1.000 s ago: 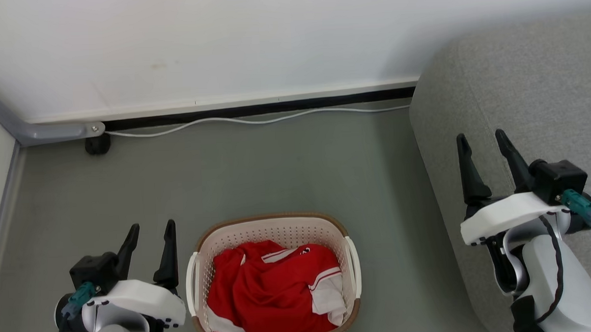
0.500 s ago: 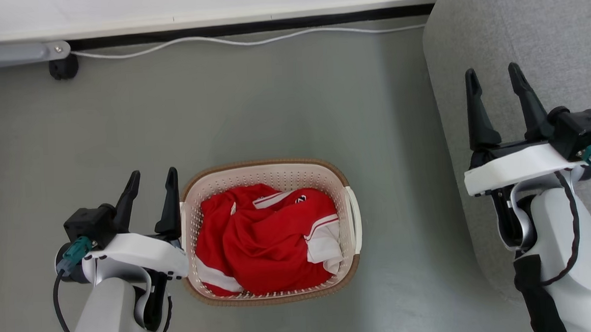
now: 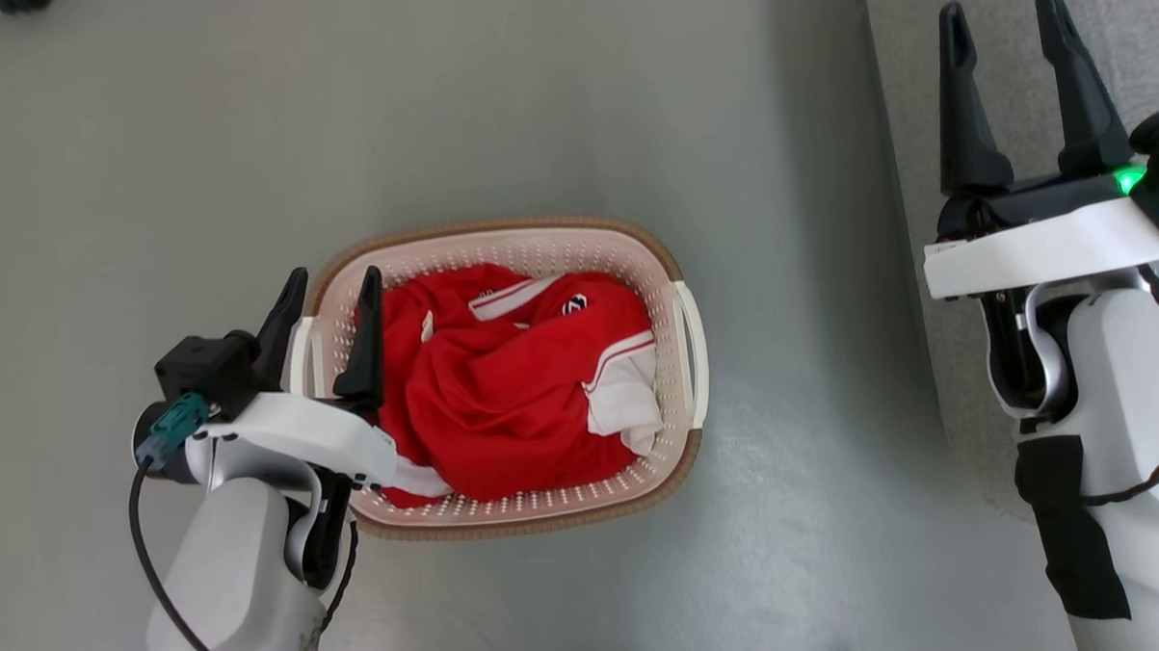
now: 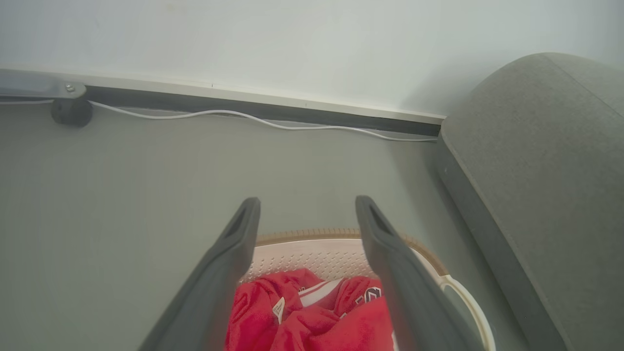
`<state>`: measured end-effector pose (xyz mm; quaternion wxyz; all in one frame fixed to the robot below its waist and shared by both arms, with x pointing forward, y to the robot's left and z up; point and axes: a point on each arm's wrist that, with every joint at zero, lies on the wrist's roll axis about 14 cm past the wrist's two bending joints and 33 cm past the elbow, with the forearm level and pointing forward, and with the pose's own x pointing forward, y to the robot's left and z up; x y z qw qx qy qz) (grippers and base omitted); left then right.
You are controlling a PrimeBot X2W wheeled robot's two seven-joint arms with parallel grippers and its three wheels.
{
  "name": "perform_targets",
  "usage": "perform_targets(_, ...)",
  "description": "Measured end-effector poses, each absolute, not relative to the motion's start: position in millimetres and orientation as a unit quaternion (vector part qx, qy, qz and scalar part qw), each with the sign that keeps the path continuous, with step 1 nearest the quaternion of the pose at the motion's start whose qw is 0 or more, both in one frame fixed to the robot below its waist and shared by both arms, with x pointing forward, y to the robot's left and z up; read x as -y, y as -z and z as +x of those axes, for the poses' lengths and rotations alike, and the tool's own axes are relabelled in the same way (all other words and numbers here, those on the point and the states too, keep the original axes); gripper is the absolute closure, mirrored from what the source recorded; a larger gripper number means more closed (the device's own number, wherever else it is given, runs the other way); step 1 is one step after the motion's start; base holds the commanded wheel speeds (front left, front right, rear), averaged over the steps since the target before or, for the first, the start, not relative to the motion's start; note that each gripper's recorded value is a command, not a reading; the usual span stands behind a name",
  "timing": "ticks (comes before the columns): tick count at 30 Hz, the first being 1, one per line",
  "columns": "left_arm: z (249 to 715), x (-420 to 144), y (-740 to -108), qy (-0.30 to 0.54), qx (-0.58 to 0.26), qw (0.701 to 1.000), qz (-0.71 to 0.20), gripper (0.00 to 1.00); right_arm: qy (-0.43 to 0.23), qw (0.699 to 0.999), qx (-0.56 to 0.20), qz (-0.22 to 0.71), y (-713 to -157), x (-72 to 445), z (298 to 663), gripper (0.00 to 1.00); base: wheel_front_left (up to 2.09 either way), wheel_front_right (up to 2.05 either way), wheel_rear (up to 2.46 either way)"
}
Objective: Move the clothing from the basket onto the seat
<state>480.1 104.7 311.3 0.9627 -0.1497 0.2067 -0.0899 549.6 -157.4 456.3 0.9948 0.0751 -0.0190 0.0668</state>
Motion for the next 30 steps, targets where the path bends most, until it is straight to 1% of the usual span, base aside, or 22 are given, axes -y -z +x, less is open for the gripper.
perform_targets(7,480,-84,-273,0.112,-0.253,0.948,-0.157,0.00,-0.070,0.995,0.015,0.072,-439,157,564,0.00,0.00,0.00,0.00)
perform_targets(11,476,-67,-252,0.139,-0.281,0.938,-0.150,0.00,-0.072,0.995,0.010,0.073,-430,157,570,0.00,0.00,0.00,0.00)
perform_targets(17,462,-32,-224,0.198,-0.328,0.913,-0.139,0.00,-0.078,0.994,0.008,0.076,-423,155,576,0.00,0.00,0.00,0.00)
perform_targets(22,444,-2,-208,0.264,-0.356,0.888,-0.124,0.00,-0.084,0.993,0.013,0.077,-421,153,581,0.00,0.00,0.00,0.00)
perform_targets(30,431,16,-181,0.340,-0.385,0.855,-0.076,0.00,-0.078,0.993,0.007,0.086,-412,162,581,0.00,0.00,0.00,0.00)
